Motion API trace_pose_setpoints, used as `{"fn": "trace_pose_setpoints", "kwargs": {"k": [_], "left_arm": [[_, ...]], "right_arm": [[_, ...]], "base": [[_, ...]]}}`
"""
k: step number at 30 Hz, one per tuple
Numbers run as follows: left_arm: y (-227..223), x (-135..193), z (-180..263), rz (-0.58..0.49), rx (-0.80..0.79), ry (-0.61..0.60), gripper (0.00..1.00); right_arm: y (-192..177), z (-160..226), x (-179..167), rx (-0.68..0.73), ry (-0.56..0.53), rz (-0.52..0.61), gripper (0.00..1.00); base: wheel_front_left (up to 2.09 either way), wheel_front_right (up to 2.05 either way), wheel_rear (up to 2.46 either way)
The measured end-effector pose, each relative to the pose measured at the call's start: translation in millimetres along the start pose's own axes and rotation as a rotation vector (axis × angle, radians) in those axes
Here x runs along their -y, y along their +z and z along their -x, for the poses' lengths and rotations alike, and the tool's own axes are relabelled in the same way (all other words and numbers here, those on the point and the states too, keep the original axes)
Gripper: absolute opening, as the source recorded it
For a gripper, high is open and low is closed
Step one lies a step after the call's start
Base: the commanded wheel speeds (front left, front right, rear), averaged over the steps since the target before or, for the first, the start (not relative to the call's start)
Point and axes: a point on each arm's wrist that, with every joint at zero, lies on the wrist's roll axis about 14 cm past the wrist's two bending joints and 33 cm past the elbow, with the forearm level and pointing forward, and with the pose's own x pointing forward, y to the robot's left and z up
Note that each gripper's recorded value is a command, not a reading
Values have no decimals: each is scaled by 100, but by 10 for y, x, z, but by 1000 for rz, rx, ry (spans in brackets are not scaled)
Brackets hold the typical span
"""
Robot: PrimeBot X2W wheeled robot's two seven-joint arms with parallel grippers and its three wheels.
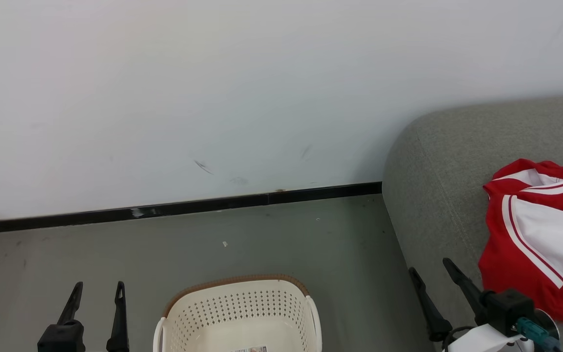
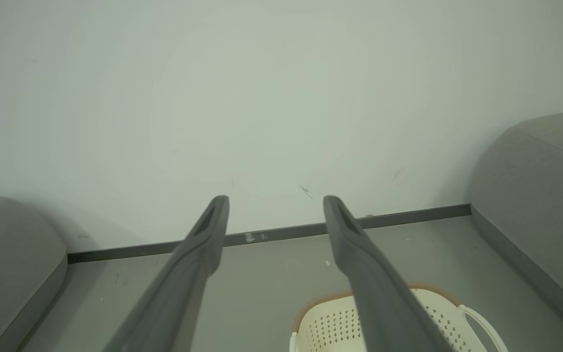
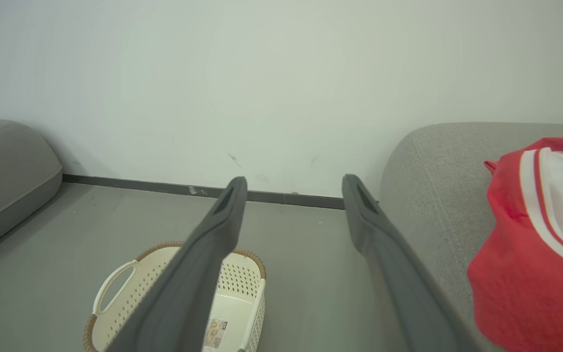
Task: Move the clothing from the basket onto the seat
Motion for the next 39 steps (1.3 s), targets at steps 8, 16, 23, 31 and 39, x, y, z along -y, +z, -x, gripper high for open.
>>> {"fn": "trace_pose_setpoints", "kwargs": {"k": [8, 16, 23, 31, 39], "left_arm": [[-242, 96, 104, 25, -75, -1, 0], [-381, 108, 162, 93, -135, 13, 0], [-447, 59, 163, 216, -181, 48, 0], [-506, 30, 163, 336, -221, 74, 0], [-566, -5, 161, 452, -258, 92, 0]], "right_arm": [[-268, 126, -37, -85, -5, -31, 0], [-362, 214, -109, -114, -1, -90, 0], [-335, 236, -110, -99, -23, -200, 0], [-347, 211, 13, -93, -86, -358, 0], [-396, 179, 88, -104, -124, -479, 0]], "base": [[0, 0, 0], [0, 0, 0], [0, 0, 0], [0, 0, 0], [0, 0, 0]]}}
